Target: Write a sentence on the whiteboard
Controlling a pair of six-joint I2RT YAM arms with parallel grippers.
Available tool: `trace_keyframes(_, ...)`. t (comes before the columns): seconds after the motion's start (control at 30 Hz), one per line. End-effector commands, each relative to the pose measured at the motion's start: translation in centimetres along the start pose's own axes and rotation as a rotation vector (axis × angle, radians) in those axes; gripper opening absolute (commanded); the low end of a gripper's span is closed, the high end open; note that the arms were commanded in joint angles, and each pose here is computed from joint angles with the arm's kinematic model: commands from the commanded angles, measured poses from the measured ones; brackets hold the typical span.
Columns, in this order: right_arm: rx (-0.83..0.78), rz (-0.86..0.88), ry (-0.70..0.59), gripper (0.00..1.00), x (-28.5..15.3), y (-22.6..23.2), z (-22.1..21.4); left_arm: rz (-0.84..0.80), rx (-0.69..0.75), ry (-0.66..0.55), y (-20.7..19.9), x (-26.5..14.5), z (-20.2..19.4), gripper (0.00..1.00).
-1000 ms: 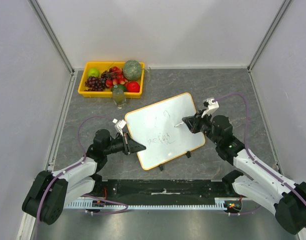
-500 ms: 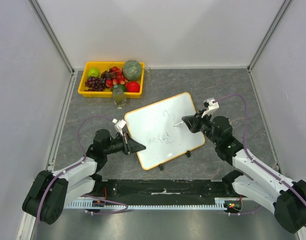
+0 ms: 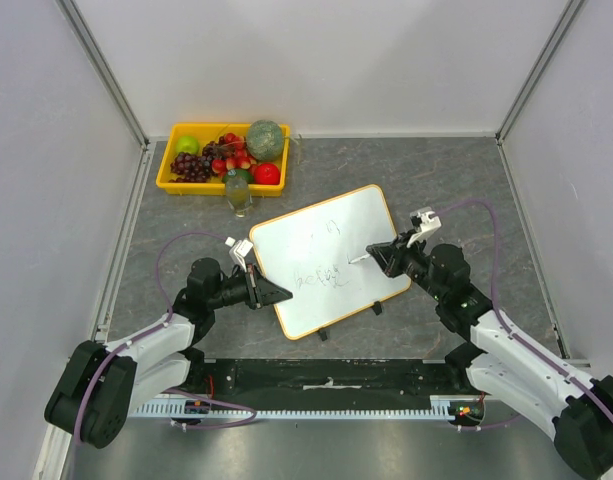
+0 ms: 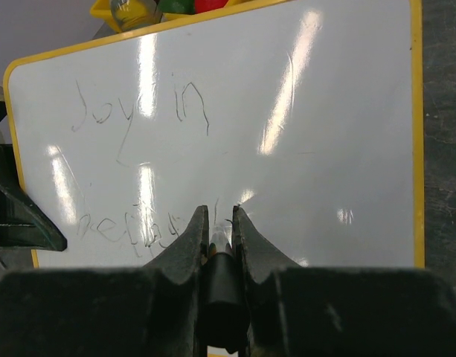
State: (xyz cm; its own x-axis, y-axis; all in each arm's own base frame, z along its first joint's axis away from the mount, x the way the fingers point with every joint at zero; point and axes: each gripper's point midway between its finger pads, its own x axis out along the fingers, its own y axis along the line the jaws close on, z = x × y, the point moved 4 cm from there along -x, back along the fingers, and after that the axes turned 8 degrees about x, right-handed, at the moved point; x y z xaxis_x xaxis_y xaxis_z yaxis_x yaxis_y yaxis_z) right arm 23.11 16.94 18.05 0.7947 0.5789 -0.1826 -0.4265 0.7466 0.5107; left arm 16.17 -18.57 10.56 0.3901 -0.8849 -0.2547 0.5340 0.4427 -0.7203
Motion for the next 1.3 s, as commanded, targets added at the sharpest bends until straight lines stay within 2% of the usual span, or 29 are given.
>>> trace_keyframes(0.0,-0.021,-0.1,0.175,0.0,-1.3,-2.8,-4.7,0.206,-0.023,0.031,3.7,-0.3,-1.6,0.02)
trace_keyframes(0.33,-0.032,-0.125,0.156,0.0,-1.6,-3.0,-4.1,0.206,-0.023,0.031,3.7,-0.3,-1.6,0.02)
trace_keyframes(0.8,-0.046,-0.126,0.044,0.0,-0.2,-1.4,0.4,0.206,-0.024,0.032,3.7,-0.3,-1.7,0.02)
trace_keyframes(1.27,-0.036,-0.116,-0.042,0.0,-0.1,-0.3,3.1,0.206,-0.022,0.029,3.7,-0.3,-1.6,0.02)
